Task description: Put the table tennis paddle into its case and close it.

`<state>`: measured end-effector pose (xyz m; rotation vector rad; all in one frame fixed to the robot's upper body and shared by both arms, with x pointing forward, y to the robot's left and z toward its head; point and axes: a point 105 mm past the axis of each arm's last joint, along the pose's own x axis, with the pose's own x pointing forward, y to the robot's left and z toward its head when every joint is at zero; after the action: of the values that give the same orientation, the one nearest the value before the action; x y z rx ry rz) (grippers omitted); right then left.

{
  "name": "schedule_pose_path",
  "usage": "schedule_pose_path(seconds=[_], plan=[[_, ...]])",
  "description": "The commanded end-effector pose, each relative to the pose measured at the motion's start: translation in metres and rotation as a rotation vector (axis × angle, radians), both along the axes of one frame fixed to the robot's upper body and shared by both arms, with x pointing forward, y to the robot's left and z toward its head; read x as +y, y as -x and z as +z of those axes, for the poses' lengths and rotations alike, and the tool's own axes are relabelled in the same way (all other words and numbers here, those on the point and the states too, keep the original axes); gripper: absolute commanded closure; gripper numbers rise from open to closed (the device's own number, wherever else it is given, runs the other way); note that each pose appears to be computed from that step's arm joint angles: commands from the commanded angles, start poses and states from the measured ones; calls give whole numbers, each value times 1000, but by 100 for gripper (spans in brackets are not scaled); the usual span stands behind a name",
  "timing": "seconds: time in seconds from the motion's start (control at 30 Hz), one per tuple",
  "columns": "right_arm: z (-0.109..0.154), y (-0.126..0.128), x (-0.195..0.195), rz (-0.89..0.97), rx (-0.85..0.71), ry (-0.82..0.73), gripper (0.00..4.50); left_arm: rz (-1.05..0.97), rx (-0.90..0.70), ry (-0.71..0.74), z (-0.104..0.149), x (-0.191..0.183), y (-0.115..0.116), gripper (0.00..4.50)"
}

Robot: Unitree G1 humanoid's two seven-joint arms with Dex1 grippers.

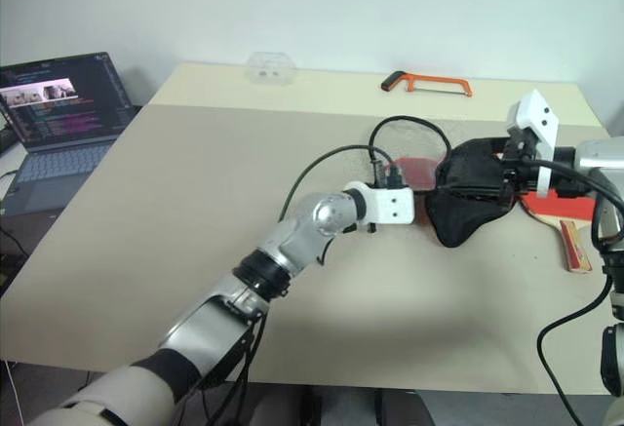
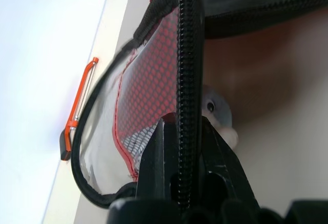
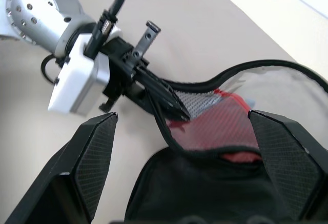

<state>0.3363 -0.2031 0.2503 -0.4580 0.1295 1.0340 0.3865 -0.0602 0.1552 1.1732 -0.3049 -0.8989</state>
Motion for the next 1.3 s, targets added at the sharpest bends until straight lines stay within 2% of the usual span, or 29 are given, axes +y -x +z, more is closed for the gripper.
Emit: schedule_pose_path(seconds=[0.03,0.27,0.43,0.6,0.77,0.9,1.1,1.3], plan=[[19,3,-1,2,-66,-12,0,19,-67,-18,12,-3,-2,446],[22,2,-3,-6,-74,-10,0,215,-161,-173,5,52,-33,446],[24,1,-2,0,-77,-11,0,240,-141,-235,-5,71,-33,446],[25,-1,1,9,-79,-13,0,180,-128,-206,-6,41,-19,446],[26,-3,3,18,-85,-15,0,87,-143,-170,7,-9,-6,446],[27,-3,4,20,-87,-14,0,33,-155,-149,17,-33,2,446],[28,-1,1,10,-88,-13,0,25,-135,-186,8,-29,5,446],[27,-1,2,12,-87,-16,0,25,-143,-191,9,-24,8,446]])
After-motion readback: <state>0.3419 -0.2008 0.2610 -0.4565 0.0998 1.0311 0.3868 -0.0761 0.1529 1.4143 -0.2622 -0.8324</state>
